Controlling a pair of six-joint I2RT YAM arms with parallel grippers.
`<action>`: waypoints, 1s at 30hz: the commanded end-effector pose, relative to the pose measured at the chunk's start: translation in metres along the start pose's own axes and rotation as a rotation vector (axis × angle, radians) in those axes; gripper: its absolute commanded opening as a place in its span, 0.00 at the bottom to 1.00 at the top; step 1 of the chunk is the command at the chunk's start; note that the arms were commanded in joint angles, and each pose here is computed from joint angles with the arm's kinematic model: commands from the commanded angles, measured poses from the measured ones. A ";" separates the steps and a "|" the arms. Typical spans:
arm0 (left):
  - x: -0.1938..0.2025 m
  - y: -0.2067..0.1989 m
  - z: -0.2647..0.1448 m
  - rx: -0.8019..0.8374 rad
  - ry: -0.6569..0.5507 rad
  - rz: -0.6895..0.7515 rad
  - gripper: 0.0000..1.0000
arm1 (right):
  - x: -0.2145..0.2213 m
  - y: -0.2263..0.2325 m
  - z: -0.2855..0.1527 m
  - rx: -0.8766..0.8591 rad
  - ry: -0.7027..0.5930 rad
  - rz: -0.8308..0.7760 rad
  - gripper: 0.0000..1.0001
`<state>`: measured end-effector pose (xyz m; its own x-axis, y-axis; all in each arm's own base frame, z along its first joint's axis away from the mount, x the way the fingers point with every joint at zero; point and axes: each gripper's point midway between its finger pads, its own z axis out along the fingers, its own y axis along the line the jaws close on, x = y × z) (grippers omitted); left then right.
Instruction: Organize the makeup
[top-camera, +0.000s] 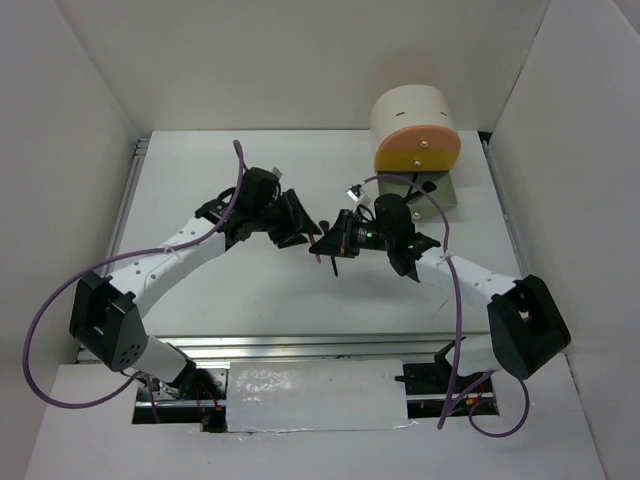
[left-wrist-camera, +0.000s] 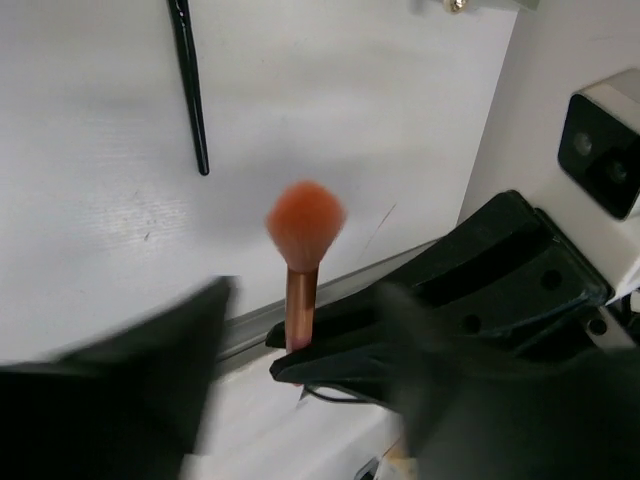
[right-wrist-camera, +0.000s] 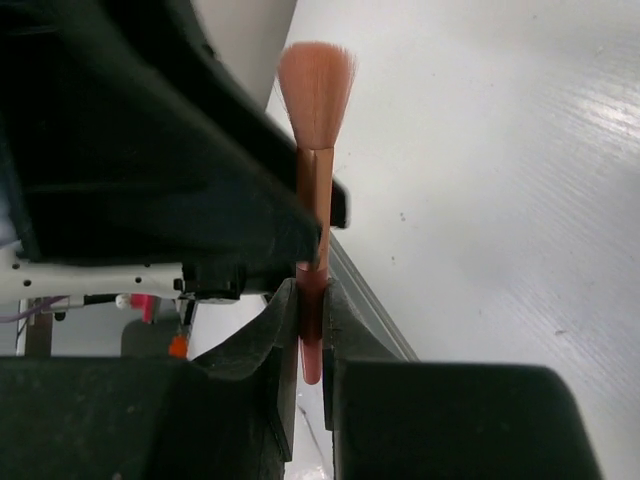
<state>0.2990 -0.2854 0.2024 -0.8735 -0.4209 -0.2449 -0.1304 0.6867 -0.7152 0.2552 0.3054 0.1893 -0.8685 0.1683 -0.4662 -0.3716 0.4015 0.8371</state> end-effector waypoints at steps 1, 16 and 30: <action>-0.003 -0.032 -0.017 0.092 -0.012 0.026 0.82 | -0.017 0.023 0.003 -0.075 -0.049 -0.049 0.01; -0.072 -0.052 -0.071 -0.121 -0.280 0.139 0.99 | -0.113 -0.092 -0.093 0.797 -0.610 0.341 0.00; -0.044 -0.022 -0.050 -0.149 -0.155 0.226 0.99 | -0.209 -0.174 -0.160 0.978 -0.754 0.525 0.02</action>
<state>0.3168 -0.2469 0.2491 -0.8078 -0.3679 -0.4606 -0.0877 0.8476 -0.5233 0.4388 0.0643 0.1742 -0.3417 0.8296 -0.4416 0.6100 0.5532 0.5673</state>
